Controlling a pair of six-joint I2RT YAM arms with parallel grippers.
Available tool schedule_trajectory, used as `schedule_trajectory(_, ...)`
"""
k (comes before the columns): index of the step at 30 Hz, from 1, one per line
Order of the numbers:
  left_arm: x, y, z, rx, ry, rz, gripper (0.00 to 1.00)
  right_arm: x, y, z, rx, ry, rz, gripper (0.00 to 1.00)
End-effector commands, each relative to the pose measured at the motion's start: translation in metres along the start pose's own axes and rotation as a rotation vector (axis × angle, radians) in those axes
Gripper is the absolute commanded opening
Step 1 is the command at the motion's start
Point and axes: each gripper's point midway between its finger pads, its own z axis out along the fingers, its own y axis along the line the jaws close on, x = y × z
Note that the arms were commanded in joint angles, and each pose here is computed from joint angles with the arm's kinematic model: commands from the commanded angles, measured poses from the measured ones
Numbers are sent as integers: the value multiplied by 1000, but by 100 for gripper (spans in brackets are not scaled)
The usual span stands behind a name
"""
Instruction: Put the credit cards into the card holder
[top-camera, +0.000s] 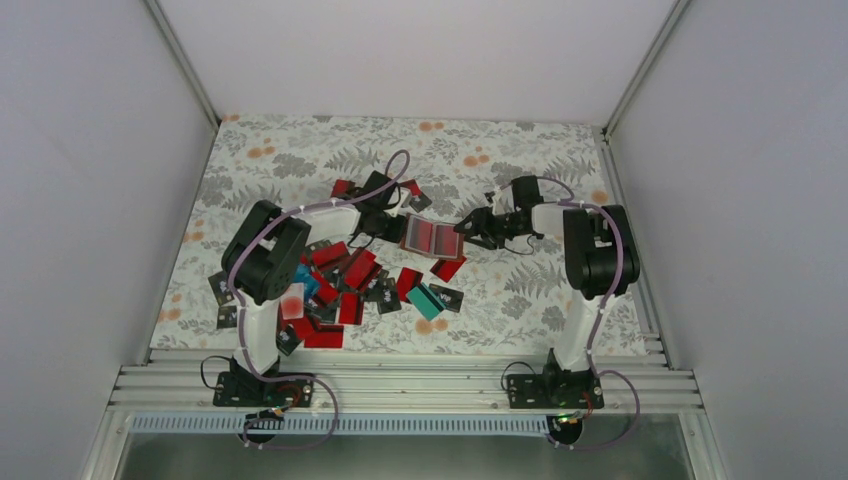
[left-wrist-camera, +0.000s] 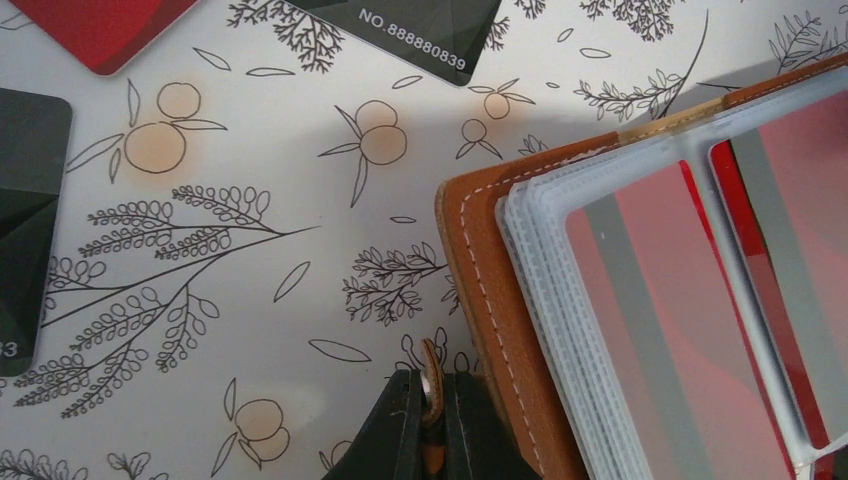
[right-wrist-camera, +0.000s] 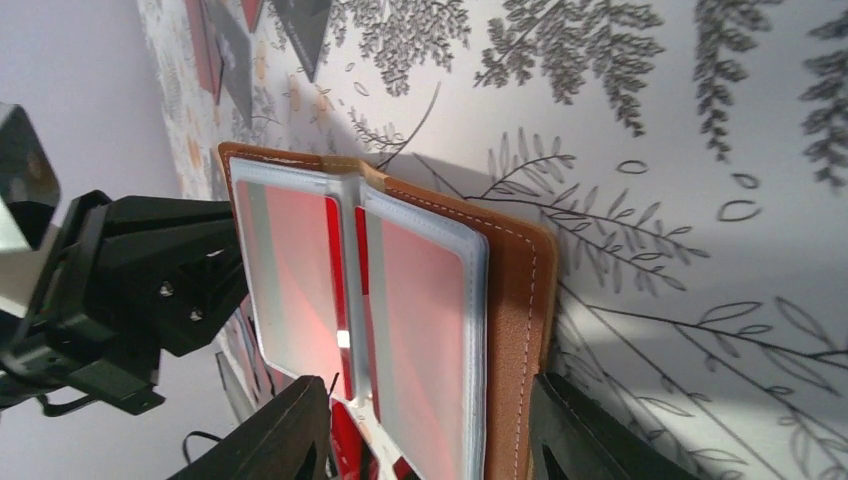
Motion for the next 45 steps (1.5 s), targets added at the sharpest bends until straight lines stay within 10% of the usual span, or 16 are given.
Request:
schedule_trajectory(1, 4, -11, 0, 34, 5, -1, 2, 4, 20, 0, -86, 32, -13, 52)
schedule_trajectory(45, 30, -15, 10, 55, 36, -90, 2, 30, 105, 62, -117, 164, -146, 49)
